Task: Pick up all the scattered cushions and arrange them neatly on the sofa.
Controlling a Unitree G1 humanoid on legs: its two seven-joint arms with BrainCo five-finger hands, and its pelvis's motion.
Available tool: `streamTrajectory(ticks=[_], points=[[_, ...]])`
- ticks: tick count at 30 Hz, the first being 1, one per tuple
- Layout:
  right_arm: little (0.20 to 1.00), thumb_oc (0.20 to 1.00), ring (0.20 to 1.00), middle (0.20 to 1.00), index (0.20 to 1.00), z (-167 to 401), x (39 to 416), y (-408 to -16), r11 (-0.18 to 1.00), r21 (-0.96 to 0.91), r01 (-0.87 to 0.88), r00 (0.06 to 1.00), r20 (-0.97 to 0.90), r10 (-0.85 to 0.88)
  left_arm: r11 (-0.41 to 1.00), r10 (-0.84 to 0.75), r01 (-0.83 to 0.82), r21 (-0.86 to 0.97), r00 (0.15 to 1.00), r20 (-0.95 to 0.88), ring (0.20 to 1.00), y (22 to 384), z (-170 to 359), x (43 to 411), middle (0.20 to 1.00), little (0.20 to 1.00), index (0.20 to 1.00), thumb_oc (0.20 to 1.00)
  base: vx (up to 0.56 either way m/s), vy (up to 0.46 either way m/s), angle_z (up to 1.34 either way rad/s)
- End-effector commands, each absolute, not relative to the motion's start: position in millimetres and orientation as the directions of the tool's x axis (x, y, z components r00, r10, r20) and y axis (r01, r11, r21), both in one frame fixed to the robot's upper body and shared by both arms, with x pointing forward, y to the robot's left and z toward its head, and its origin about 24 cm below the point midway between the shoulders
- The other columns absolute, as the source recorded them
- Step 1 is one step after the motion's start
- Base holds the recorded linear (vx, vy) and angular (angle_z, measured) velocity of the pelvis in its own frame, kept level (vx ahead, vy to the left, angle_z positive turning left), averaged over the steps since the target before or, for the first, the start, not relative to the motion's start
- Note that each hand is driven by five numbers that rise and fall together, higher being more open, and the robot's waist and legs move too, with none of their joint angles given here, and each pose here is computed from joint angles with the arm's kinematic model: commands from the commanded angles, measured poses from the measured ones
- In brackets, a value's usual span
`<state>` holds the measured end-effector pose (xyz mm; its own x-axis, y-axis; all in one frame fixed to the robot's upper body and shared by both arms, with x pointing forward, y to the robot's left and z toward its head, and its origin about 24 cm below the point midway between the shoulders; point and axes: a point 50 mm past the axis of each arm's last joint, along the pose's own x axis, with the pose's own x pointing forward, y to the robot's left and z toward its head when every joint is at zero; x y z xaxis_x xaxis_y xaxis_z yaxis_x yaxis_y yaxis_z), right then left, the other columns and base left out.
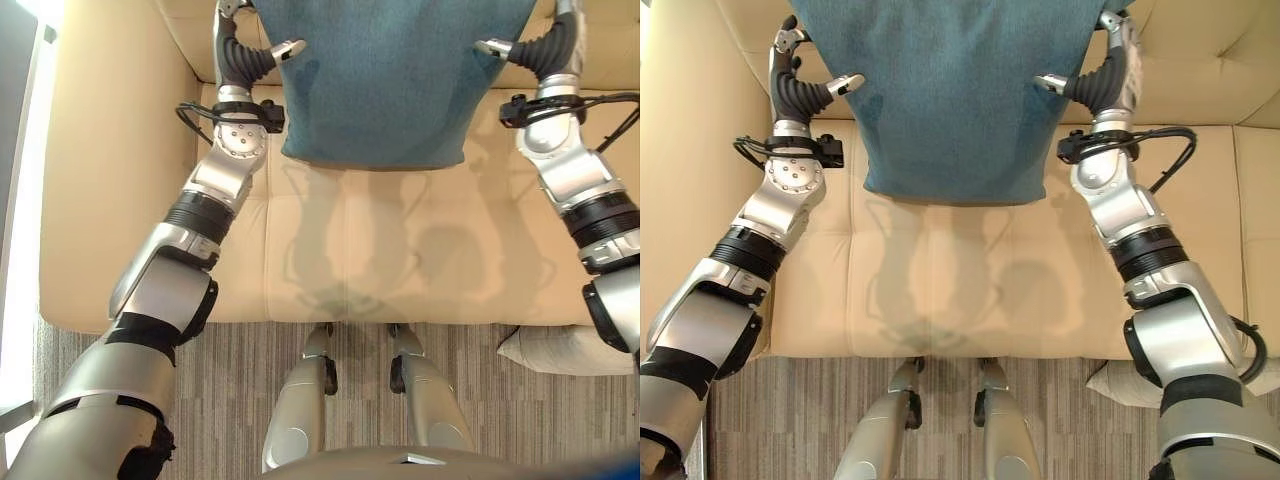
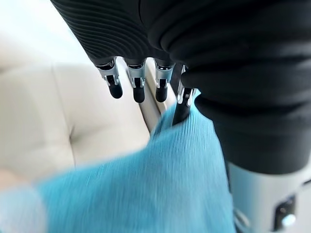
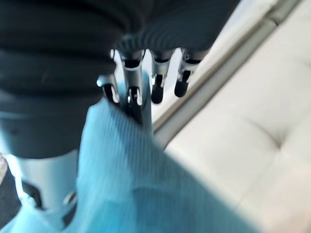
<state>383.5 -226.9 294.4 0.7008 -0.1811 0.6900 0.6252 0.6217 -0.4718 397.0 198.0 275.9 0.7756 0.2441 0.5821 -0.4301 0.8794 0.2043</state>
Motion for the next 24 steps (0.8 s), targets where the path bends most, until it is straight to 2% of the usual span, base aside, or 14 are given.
streamTrajectory(ticks=[1, 4, 6, 9, 10, 12, 14, 15, 16, 17, 19, 20, 24], points=[[1.000, 1.000, 1.000, 1.000, 1.000, 317, 375, -254, 0.615, -0.392, 0.685, 0.646, 0.717, -0.262, 0.830, 0.224, -0.505, 0.236, 0.690, 0.688, 1.000, 215, 320, 389, 1.000, 1.000, 1.000, 1.000, 0.00, 0.000, 0.00], [1.000, 1.000, 1.000, 1.000, 1.000, 303, 372, -278, 0.576, -0.428, 0.697, 0.671, 0.672, -0.313, 0.803, 0.253, -0.540, 0.252, 0.691, 0.677, 1.000, 234, 316, 386, 1.000, 1.000, 1.000, 1.000, 0.00, 0.000, 0.00], [1.000, 1.000, 1.000, 1.000, 1.000, 274, 362, -303, 0.564, -0.454, 0.690, 0.700, 0.617, -0.359, 0.789, 0.269, -0.551, 0.270, 0.706, 0.655, 1.000, 253, 295, 378, 1.000, 1.000, 1.000, 1.000, 0.00, 0.000, 0.00], [1.000, 1.000, 1.000, 1.000, 1.000, 239, 349, -314, 0.580, -0.475, 0.662, 0.735, 0.565, -0.375, 0.800, 0.253, -0.524, 0.291, 0.736, 0.628, 1.000, 259, 265, 369, 1.000, 1.000, 1.000, 1.000, 0.06, -0.005, 0.02], [1.000, 1.000, 1.000, 1.000, 1.000, 189, 330, -319, 0.604, -0.522, 0.602, 0.793, 0.480, -0.376, 0.817, 0.234, -0.482, 0.316, 0.778, 0.583, 1.000, 262, 225, 353, 1.000, 1.000, 1.000, 1.000, 0.09, -0.015, 0.00], [1.000, 1.000, 1.000, 1.000, 1.000, 169, 320, -323, 0.606, -0.545, 0.580, 0.813, 0.440, -0.382, 0.807, 0.217, -0.474, 0.351, 0.792, 0.571, 1.000, 265, 212, 345, 1.000, 1.000, 1.000, 1.000, 0.10, -0.016, 0.00], [1.000, 1.000, 1.000, 1.000, 1.000, 110, 290, -324, 0.629, -0.594, 0.501, 0.864, 0.299, -0.405, 0.809, 0.221, -0.423, 0.408, 0.862, 0.456, 1.000, 265, 152, 317, 1.000, 1.000, 1.000, 1.000, 0.10, -0.016, 0.05], [1.000, 1.000, 1.000, 1.000, 1.000, 109, 289, -323, 0.629, -0.596, 0.499, 0.865, 0.297, -0.405, 0.808, 0.221, -0.423, 0.410, 0.863, 0.454, 1.000, 265, 151, 316, 1.000, 1.000, 1.000, 1.000, 0.05, -0.005, 0.05], [1.000, 1.000, 1.000, 1.000, 1.000, 92, 280, -325, 0.636, -0.605, 0.479, 0.872, 0.243, -0.425, 0.816, 0.231, -0.405, 0.412, 0.883, 0.410, 1.000, 264, 133, 309, 1.000, 1.000, 1.000, 1.000, 0.06, -0.015, 0.02], [1.000, 1.000, 1.000, 1.000, 1.000, 52, 256, -327, 0.643, -0.649, 0.405, 0.885, 0.104, -0.453, 0.818, 0.260, -0.361, 0.448, 0.927, 0.271, 1.000, 270, 90, 284, 1.000, 1.000, 1.000, 1.000, 0.08, -0.015, 0.03], [1.000, 1.000, 1.000, 1.000, 1.000, 35, 246, -324, 0.655, -0.658, 0.373, 0.886, 0.044, -0.461, 0.832, 0.288, -0.343, 0.437, 0.939, 0.190, 1.000, 272, 68, 271, 1.000, 1.000, 1.000, 1.000, 0.04, -0.017, 0.04], [1.000, 1.000, 1.000, 1.000, 1.000, 4, 227, -317, 0.684, -0.670, 0.289, 0.889, -0.079, -0.452, 0.845, 0.319, -0.297, 0.445, 0.947, 0.026, 1.000, 277, 28, 245, 1.000, 1.000, 1.000, 1.000, 0.03, -0.020, 0.03], [1.000, 1.000, 1.000, 1.000, 1.000, -35, 203, -304, 0.738, -0.649, 0.186, 0.863, -0.251, -0.438, 0.863, 0.348, -0.200, 0.464, 0.902, -0.257, 1.000, 279, -33, 200, 1.000, 1.000, 1.000, 1.000, -0.01, 0.000, -0.01]])
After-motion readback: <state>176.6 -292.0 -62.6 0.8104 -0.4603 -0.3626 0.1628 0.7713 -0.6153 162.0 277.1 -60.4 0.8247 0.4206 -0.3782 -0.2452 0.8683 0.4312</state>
